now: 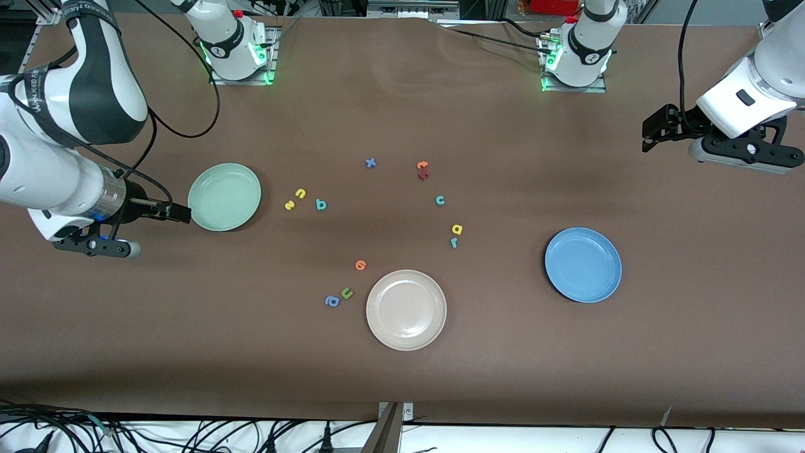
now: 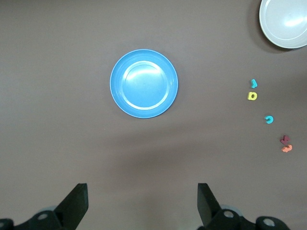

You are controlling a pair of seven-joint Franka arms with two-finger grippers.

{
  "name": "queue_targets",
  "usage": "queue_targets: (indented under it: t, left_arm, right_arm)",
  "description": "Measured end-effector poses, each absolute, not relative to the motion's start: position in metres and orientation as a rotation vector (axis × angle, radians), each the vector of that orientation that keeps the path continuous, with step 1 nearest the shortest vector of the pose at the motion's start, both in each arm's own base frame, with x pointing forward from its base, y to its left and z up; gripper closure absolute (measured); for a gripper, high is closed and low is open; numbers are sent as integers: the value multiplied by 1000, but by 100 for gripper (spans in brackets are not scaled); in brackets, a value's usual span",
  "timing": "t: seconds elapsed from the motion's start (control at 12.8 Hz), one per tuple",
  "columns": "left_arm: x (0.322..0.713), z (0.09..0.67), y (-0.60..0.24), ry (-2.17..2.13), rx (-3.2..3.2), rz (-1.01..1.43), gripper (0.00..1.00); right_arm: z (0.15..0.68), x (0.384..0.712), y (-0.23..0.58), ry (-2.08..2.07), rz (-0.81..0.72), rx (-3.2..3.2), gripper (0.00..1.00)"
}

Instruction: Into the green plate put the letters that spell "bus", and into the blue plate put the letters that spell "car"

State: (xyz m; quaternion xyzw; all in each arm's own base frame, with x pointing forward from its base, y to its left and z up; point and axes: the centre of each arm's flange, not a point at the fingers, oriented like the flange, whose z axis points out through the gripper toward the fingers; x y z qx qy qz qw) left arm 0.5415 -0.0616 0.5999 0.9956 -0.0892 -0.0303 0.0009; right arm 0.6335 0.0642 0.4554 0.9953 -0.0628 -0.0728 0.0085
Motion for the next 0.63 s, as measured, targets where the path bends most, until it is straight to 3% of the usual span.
queue_targets:
  t: [0.63]
  left_arm:
    - [540,599,-65,-289,3125,-111,0]
  right_arm:
    - [454,631,65,-195,-261,3103,0]
